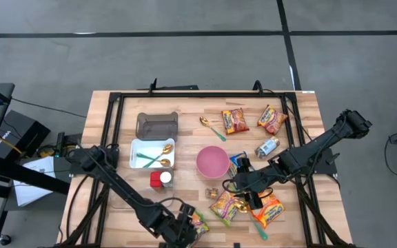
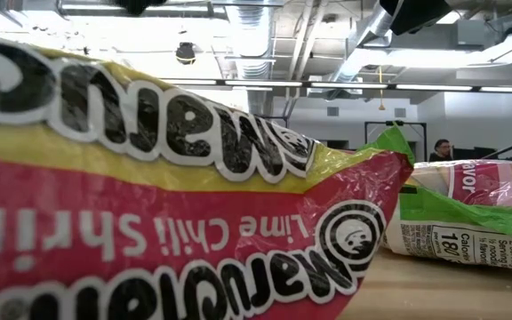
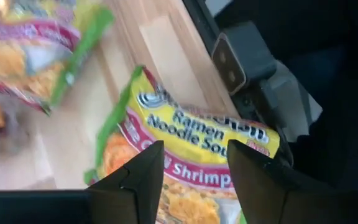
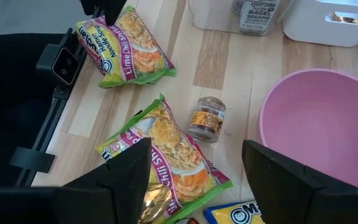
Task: Pick & Place Food Item
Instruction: Put the green noodle pack into the black transparent bin, then put the brown spice bottle into the transparent bin
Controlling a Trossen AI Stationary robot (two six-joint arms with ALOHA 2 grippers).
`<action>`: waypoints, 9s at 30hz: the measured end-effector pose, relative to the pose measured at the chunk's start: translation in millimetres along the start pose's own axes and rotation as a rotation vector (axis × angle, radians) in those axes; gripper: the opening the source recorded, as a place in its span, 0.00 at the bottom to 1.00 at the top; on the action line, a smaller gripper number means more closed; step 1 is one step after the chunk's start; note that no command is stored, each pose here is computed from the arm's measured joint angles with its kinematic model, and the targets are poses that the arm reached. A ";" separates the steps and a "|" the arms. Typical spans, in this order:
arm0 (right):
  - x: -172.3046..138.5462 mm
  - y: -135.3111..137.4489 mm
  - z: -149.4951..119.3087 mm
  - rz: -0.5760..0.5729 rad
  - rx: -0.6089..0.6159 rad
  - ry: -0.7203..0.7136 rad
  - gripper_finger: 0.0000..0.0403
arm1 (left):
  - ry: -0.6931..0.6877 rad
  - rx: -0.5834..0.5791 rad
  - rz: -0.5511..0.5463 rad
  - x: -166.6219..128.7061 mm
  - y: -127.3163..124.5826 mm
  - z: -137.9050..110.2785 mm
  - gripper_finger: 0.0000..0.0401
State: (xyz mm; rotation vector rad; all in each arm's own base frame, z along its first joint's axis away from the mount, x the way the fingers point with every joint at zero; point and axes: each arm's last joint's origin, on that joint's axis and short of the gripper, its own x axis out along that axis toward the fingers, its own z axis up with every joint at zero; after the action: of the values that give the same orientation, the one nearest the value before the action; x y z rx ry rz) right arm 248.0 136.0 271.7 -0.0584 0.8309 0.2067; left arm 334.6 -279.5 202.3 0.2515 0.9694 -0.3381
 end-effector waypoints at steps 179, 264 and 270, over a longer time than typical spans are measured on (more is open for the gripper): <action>-79.2 -15.4 -26.7 -0.410 0.030 -0.075 0.60 | -0.133 -0.822 0.750 -145.9 275.8 -252.1 0.00; -82.2 -21.9 -39.5 -0.529 0.092 -0.004 0.60 | -0.896 0.041 0.226 -155.6 165.1 -138.8 0.25; -82.4 -22.2 -40.1 -0.531 0.097 0.000 0.60 | -0.942 0.034 0.251 -151.3 157.7 -131.2 0.25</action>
State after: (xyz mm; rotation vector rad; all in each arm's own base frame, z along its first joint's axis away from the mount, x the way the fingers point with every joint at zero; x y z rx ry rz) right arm 169.4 95.8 304.9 -0.1847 0.7967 -0.3335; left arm 217.5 -62.4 266.8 0.2062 0.0009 -0.2006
